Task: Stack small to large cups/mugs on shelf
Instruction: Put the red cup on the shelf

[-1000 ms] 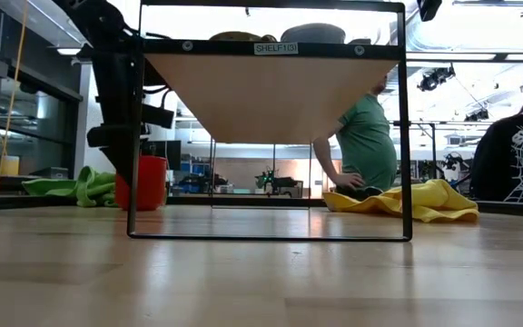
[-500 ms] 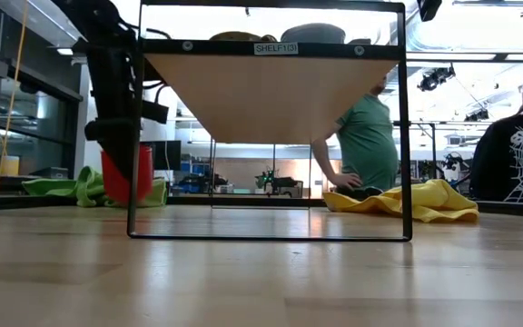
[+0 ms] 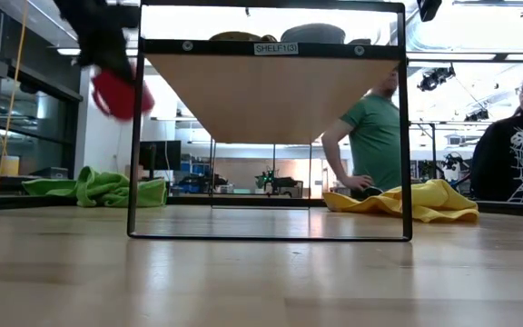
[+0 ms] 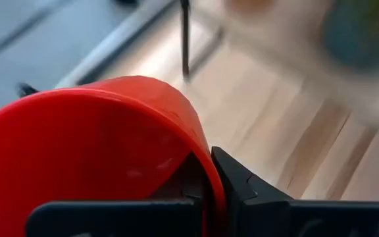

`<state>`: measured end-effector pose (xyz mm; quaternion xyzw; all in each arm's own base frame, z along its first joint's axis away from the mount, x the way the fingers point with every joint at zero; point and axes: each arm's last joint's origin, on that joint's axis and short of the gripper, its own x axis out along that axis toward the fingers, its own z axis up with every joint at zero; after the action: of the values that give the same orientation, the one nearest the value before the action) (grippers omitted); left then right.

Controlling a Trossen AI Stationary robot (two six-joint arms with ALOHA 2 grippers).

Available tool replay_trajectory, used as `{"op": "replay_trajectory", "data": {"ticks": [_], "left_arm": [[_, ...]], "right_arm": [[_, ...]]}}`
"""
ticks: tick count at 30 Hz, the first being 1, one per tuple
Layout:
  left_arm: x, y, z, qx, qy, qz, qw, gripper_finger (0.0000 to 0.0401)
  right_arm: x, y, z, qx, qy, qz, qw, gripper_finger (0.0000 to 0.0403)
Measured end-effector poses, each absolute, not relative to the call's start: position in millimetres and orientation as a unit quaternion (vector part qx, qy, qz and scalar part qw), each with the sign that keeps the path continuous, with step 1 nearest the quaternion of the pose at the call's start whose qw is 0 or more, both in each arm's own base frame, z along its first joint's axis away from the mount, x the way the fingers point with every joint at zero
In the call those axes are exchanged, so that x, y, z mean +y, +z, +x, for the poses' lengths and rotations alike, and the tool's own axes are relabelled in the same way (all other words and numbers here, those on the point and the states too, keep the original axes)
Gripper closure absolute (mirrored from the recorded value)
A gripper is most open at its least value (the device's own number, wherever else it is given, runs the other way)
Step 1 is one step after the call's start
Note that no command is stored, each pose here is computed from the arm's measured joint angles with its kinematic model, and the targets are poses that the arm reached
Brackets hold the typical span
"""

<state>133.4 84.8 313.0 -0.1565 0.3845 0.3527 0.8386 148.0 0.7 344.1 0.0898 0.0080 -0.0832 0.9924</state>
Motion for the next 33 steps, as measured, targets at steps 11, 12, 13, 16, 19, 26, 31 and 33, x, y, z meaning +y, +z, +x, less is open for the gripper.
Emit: {"op": "replay_trajectory", "data": {"ticks": [11, 12, 13, 16, 19, 26, 31, 33], "left_arm": [[56, 384, 92, 0.027, 0.317, -0.216, 0.923, 0.0400], [55, 386, 95, 0.012, 0.300, -0.216, 0.929, 0.0400], [55, 388, 98, -0.002, 0.281, -0.215, 0.935, 0.0400], [52, 393, 117, -0.046, 0.228, -0.207, 0.950, 0.0400], [47, 395, 143, -0.078, 0.169, -0.201, 0.962, 0.0400], [13, 375, 200, -0.018, 0.074, -0.206, 0.976, 0.0401], [-17, 366, 214, 0.010, 0.053, -0.208, 0.977, 0.0401], [-27, 367, 213, 0.007, 0.055, -0.210, 0.976, 0.0401]], "right_arm": [[1, 345, 148, 0.004, -0.083, 0.090, 0.992, 0.0403], [1, 345, 148, 0.004, -0.083, 0.090, 0.992, 0.0403], [1, 345, 148, 0.004, -0.083, 0.090, 0.992, 0.0403], [1, 345, 148, 0.004, -0.083, 0.090, 0.992, 0.0403], [1, 345, 148, 0.004, -0.083, 0.090, 0.992, 0.0403], [1, 352, 148, -0.030, -0.066, 0.102, 0.992, 0.0403], [7, 359, 155, -0.067, 0.001, 0.108, 0.992, 0.0403], [11, 360, 161, -0.075, 0.032, 0.108, 0.991, 0.0403]]}}
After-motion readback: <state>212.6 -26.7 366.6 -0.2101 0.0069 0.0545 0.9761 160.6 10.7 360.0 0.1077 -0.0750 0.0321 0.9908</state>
